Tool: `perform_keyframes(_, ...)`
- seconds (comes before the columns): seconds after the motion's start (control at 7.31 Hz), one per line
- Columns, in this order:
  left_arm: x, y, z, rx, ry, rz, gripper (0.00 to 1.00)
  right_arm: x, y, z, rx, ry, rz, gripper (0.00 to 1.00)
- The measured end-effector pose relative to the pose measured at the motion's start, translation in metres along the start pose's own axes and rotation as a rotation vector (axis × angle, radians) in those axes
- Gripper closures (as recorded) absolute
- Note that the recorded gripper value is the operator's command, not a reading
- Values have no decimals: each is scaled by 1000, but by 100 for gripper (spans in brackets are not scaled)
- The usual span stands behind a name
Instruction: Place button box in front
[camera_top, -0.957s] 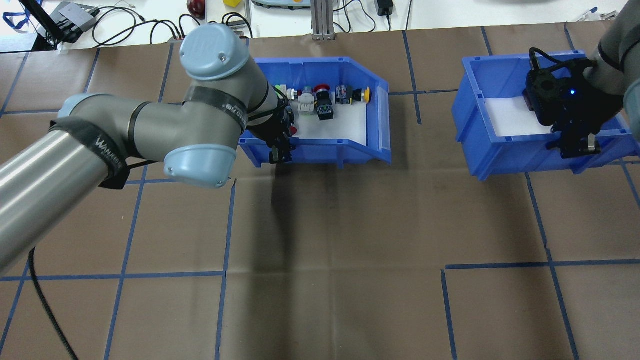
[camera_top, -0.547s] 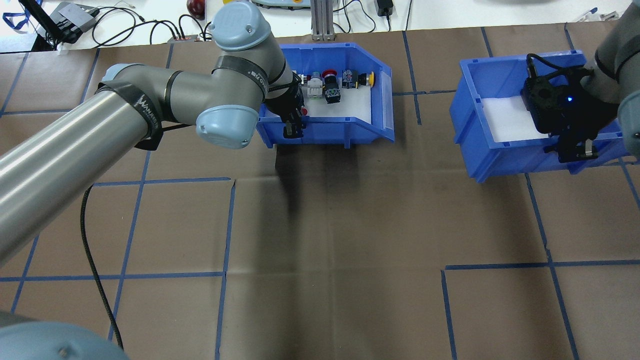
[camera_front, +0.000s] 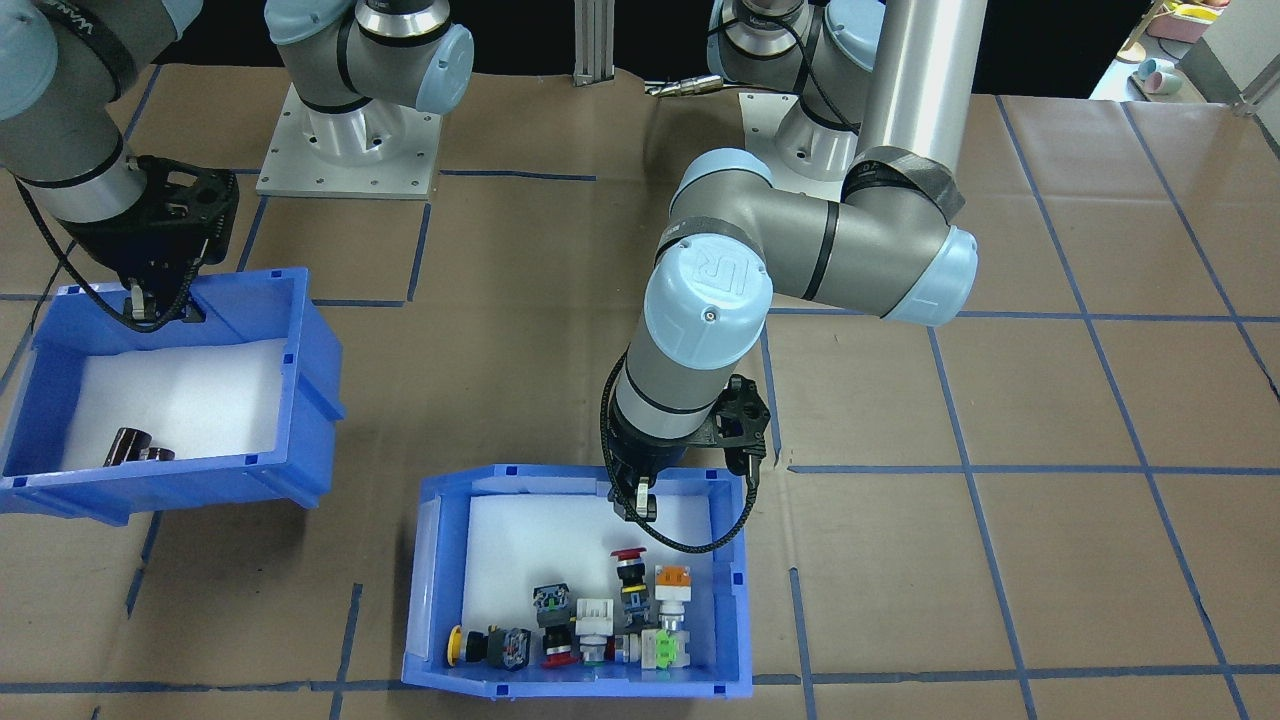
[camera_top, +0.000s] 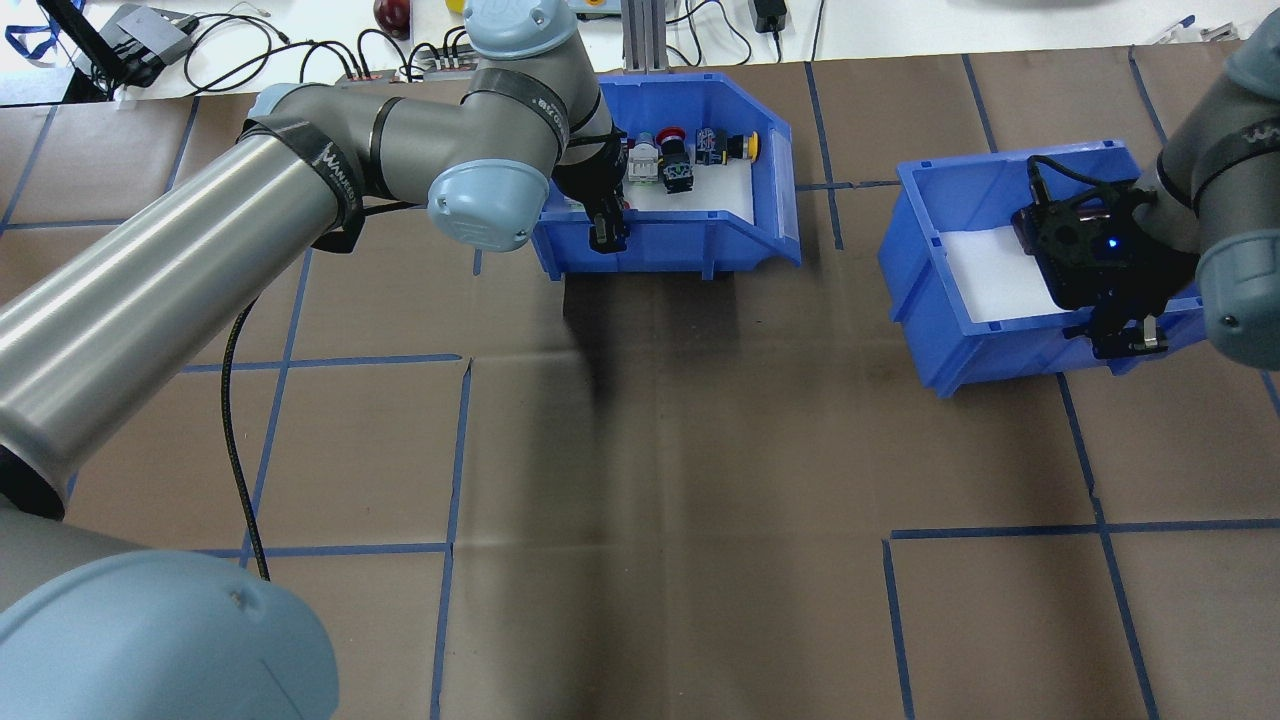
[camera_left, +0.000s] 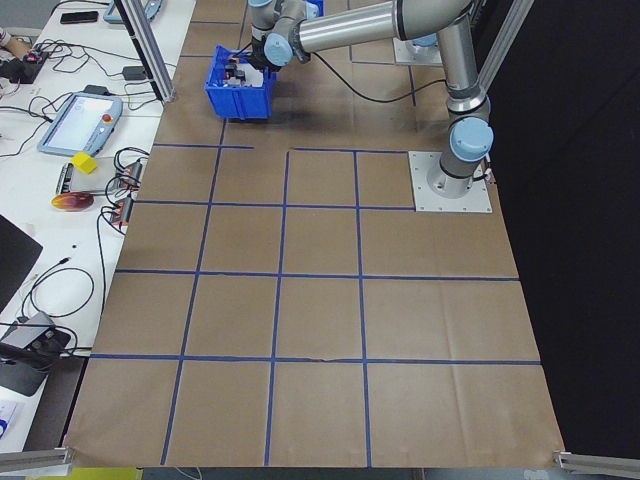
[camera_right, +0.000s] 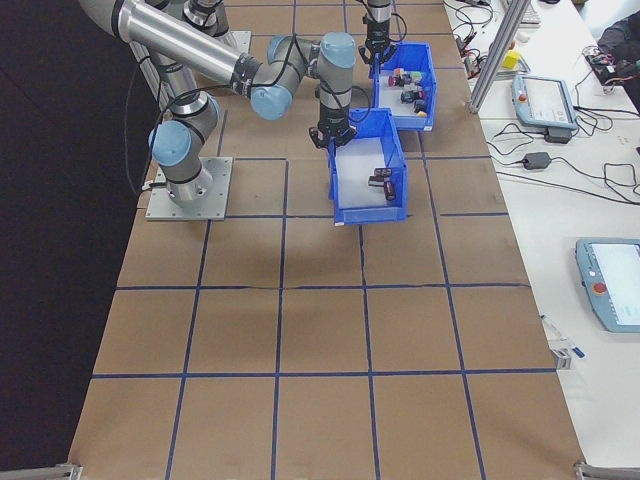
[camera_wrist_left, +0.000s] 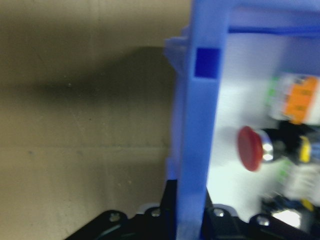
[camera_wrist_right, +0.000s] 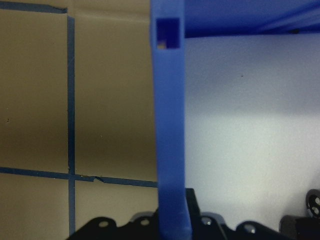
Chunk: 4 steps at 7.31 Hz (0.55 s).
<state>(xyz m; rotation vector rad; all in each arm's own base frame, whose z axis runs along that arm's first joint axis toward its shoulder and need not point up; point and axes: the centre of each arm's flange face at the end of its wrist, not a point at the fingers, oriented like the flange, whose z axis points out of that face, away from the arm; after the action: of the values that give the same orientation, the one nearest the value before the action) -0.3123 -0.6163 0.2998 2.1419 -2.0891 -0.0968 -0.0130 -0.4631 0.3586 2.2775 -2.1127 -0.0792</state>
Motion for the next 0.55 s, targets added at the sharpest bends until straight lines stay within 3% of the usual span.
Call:
perform_keyframes(0.27, -1, -2, -1, 10, -9, -12, 36, -1, 1, 3, 3, -4, 18, 91)
perform_keyframes(0.55, -5, -4, -31, 28, -19, -37, 35, -6, -2, 9, 7, -16, 32, 91)
